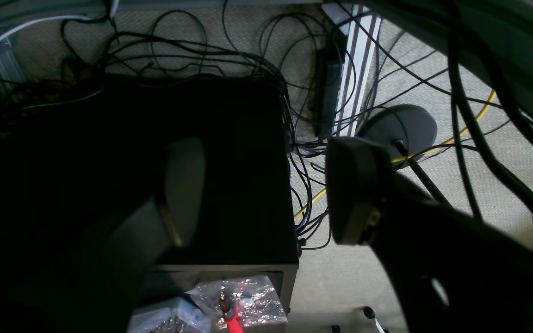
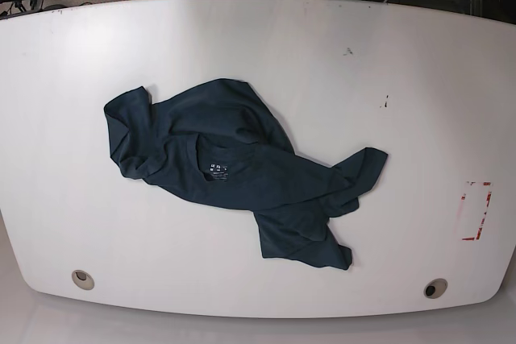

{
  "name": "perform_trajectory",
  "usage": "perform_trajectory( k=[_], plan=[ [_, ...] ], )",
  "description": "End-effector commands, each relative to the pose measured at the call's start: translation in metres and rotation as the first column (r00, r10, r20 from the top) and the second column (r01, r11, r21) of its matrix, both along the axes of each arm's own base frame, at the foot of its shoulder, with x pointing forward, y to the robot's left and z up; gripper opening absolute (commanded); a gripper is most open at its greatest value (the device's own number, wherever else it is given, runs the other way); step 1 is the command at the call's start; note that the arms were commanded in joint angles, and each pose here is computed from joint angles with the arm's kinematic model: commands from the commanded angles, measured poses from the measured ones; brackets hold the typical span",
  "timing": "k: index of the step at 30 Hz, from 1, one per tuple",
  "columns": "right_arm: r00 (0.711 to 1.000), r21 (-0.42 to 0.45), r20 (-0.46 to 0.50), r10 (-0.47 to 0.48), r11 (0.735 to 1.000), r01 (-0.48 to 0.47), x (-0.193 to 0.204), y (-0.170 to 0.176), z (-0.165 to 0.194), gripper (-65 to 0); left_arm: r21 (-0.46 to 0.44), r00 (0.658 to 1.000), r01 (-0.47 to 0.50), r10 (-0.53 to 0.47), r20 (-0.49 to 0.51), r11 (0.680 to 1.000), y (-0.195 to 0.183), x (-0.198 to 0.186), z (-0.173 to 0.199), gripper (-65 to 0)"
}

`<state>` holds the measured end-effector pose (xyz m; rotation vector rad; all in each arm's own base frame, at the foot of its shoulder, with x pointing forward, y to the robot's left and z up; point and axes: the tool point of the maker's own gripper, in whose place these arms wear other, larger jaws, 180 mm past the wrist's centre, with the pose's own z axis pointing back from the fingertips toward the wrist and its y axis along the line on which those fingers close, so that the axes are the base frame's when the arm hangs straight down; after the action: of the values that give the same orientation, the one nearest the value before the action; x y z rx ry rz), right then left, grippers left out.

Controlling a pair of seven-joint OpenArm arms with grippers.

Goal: Fold the T-shirt properly

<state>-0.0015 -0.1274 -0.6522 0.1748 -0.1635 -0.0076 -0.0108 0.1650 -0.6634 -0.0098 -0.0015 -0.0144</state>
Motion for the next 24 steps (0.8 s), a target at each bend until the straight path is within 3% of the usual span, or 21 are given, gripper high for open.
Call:
perform_trajectory(
  k=[1, 7, 24],
  plan=[
    [1.0, -0.002, 0.009, -0.003, 1.0, 0.003, 0.001, -0.002, 0.001, -51.0, 0.006, 1.0, -0.005, 0.005, -0.003, 1.0, 0.004, -0.002, 0.0, -26.2],
    [1.0, -0.005, 0.001, -0.003, 1.0, 0.003, -0.007, -0.003, 0.001, -51.2, 0.004, 0.999, 0.005, -0.006, 0.048, 1.0, 0.003, 0.004, 0.001, -26.2],
    [0.993, -0.044, 0.113, 0.016, 0.999, -0.011, -0.022, -0.016, 0.026, -51.4, -0.031, 0.99, 0.029, -0.024, 0.14, 0.999, -0.007, -0.013, 0.015, -26.4]
  ],
)
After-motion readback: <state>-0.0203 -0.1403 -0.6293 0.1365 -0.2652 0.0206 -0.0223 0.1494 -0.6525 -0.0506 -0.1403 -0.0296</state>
